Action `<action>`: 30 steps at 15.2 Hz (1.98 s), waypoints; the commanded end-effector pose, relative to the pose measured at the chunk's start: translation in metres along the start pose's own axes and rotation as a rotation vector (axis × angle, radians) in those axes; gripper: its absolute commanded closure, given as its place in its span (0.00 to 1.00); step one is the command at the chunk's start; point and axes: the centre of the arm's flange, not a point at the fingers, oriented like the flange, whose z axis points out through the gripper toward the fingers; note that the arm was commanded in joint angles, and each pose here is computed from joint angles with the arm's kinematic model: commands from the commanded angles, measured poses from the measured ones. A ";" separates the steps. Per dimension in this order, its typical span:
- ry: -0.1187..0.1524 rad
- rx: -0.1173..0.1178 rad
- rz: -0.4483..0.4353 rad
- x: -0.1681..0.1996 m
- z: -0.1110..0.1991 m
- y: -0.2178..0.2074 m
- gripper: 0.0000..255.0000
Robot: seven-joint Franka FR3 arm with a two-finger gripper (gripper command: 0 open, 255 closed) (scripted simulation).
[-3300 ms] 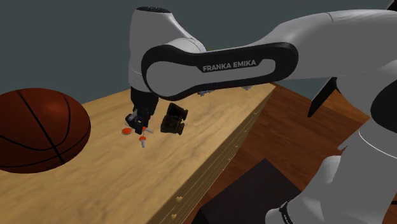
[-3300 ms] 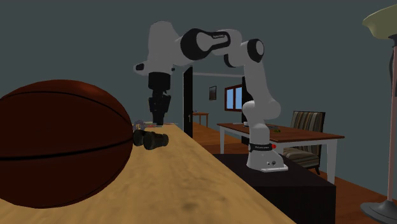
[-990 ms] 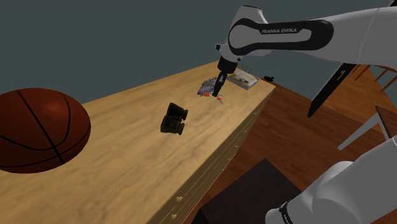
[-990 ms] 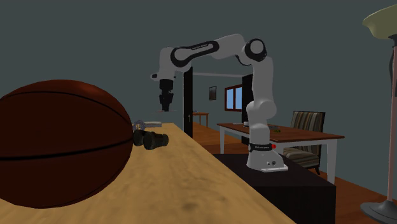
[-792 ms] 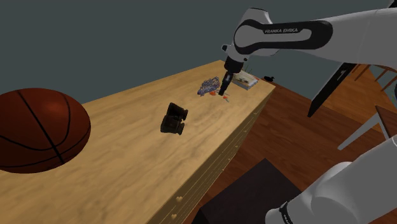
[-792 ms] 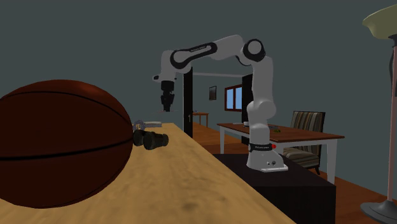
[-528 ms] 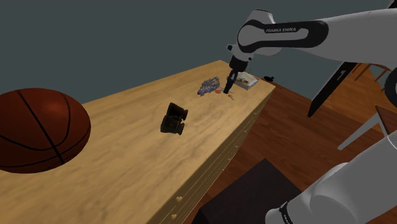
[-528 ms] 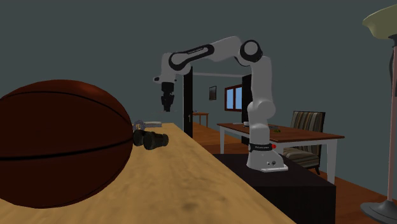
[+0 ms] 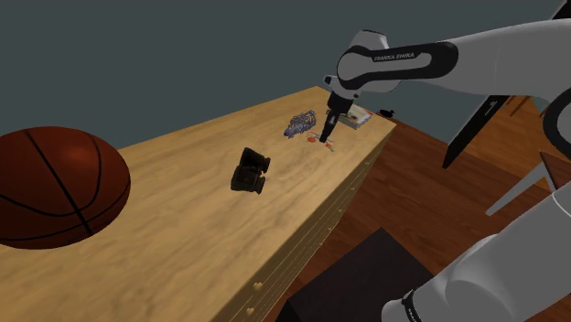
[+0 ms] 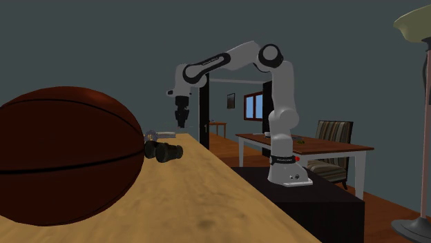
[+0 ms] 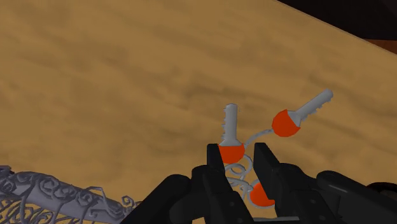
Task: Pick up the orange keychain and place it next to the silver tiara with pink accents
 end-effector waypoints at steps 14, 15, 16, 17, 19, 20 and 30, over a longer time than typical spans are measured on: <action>0.000 0.000 0.000 -0.006 0.079 0.004 1.00; 0.000 0.000 0.000 -0.006 0.084 0.004 1.00; 0.000 0.000 0.000 -0.007 0.089 0.004 1.00; 0.000 0.000 0.000 -0.007 0.095 0.005 1.00; 0.000 0.000 0.000 -0.008 0.105 0.005 1.00; 0.000 0.000 0.000 -0.008 0.105 0.005 1.00; 0.000 0.000 0.000 -0.008 0.105 0.005 0.00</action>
